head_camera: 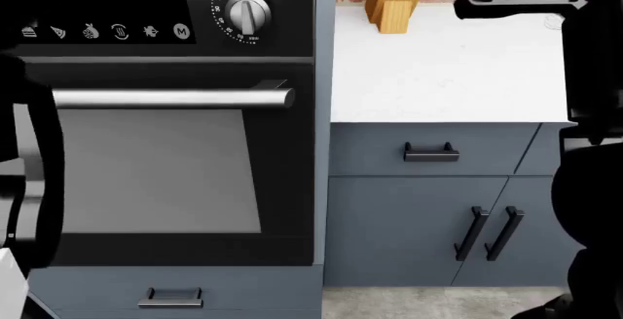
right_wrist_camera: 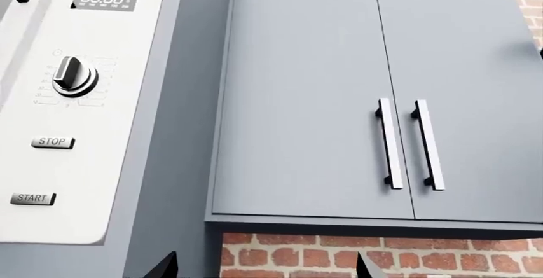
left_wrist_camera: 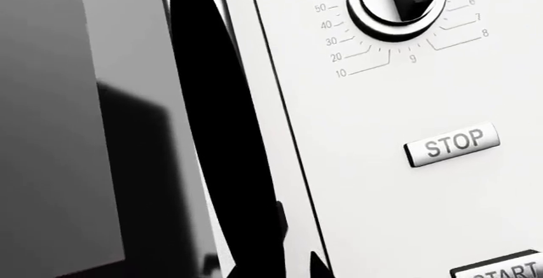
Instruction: Open the microwave door
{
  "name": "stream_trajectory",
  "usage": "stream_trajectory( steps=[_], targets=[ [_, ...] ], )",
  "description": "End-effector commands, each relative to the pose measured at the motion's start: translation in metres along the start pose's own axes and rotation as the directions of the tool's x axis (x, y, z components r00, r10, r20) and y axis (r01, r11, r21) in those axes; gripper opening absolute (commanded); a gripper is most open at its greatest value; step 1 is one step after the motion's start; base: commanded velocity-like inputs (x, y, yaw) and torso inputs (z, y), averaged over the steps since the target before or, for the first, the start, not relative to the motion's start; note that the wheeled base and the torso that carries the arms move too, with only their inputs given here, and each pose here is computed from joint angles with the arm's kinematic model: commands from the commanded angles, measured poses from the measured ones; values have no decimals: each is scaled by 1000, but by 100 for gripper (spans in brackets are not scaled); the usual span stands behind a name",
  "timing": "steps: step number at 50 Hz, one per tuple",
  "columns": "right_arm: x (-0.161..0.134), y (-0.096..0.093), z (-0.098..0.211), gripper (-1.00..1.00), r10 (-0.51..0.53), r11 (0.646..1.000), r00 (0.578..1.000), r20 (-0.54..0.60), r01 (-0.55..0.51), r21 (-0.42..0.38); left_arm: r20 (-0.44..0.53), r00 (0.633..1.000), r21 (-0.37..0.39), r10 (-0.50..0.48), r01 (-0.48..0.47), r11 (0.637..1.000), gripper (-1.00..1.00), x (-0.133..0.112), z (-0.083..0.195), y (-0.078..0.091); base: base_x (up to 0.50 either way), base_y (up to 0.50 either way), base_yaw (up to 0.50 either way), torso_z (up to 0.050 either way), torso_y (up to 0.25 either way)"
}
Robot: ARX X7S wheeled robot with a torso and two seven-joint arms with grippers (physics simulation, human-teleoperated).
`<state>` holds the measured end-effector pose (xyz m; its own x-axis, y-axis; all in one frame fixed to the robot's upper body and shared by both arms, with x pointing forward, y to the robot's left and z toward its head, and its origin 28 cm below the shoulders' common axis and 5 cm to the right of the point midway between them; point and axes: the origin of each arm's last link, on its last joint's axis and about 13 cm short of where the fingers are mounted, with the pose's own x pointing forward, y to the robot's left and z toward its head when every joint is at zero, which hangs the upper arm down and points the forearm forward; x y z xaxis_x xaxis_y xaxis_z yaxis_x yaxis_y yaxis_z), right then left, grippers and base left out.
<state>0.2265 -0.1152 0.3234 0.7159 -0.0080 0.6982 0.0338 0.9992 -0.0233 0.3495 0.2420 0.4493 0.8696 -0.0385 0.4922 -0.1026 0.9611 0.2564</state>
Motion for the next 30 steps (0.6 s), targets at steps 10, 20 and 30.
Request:
stream_trajectory(
  steps=[10,20,30],
  targets=[
    [-3,-3,-2,100,-7,1000,1000,0,7,7,118,993,-87,5,5,996,-100,-49,37,9,0,0,0,0,2],
    [-1,-3,-1,100,-8,1000,1000,2,8,1,130,991,-91,-21,33,995,-100,-68,40,12,0,0,0,2,3],
    [1,-2,1,100,-2,1000,1000,6,2,-5,140,989,-93,-55,68,993,-100,-91,49,14,0,0,-1,0,3]
  ],
)
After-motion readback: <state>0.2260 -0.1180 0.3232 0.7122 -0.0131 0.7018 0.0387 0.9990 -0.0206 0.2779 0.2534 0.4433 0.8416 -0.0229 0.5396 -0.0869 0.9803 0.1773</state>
